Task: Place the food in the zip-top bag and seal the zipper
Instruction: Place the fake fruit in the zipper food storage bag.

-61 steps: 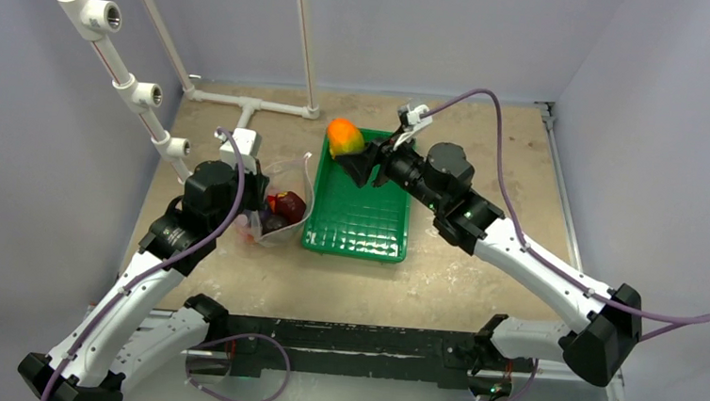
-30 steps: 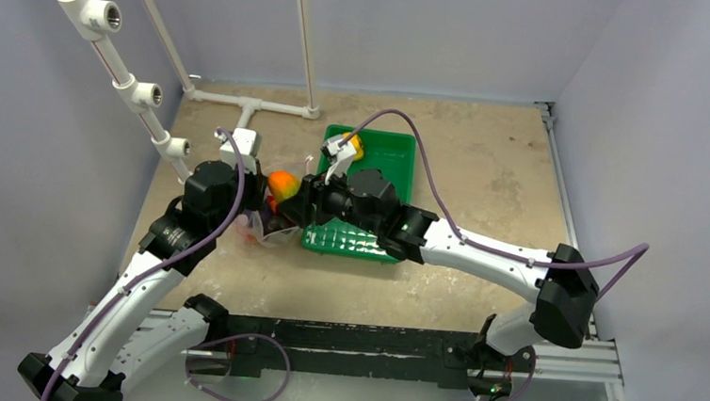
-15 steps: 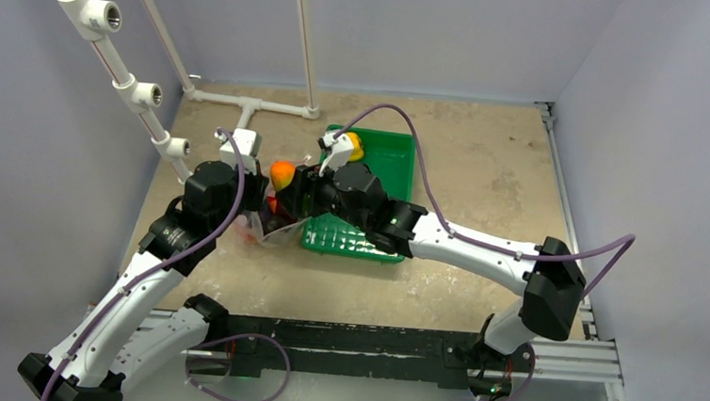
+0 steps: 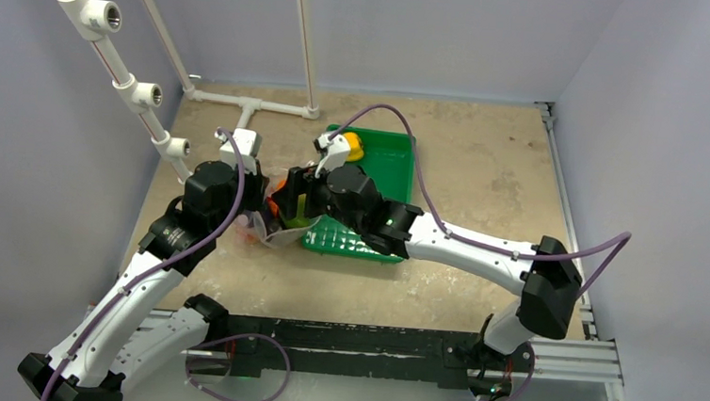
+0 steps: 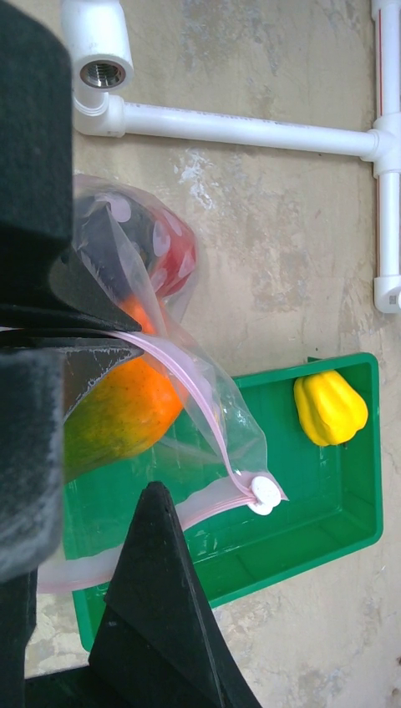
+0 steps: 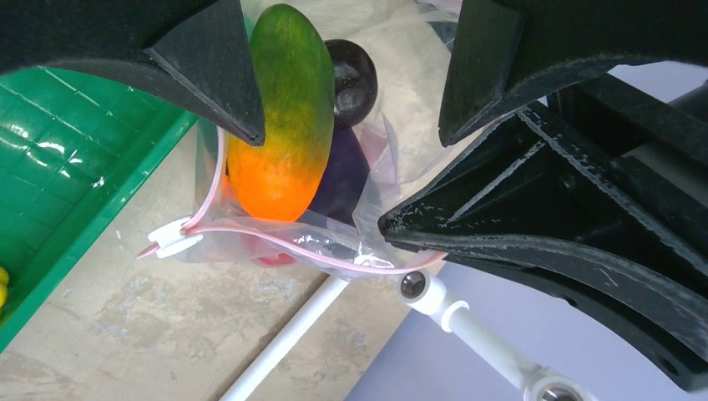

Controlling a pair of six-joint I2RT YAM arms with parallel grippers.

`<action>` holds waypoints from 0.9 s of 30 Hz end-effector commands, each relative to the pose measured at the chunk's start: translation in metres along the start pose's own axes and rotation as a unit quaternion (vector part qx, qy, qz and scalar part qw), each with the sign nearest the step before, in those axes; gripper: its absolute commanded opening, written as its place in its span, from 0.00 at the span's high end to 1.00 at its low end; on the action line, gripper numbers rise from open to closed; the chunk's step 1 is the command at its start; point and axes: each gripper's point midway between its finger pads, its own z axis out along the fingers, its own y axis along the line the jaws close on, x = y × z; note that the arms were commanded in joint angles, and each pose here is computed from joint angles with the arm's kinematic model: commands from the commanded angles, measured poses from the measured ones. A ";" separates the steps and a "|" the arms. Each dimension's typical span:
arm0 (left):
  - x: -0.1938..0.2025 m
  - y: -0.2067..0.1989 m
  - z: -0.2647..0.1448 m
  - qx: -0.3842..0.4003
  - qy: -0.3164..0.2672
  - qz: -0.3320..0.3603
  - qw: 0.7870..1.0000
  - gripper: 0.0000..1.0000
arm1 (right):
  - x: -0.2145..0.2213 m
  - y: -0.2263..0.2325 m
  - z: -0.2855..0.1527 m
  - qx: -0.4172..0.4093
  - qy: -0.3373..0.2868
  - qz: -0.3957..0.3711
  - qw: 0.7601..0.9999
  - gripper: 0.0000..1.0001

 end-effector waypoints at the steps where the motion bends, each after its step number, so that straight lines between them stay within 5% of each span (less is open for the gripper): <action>1: -0.008 -0.003 0.000 0.006 -0.015 -0.005 1.000 1.00 | -0.054 0.017 -0.026 -0.010 -0.073 0.015 0.997 0.22; 11: -0.008 -0.003 0.000 0.007 -0.015 -0.005 1.000 1.00 | -0.093 -0.002 -0.064 0.049 -0.123 0.028 0.991 0.21; 27: -0.006 -0.004 0.002 0.008 -0.012 -0.005 1.000 1.00 | -0.128 -0.105 -0.066 0.177 -0.145 -0.022 0.973 0.12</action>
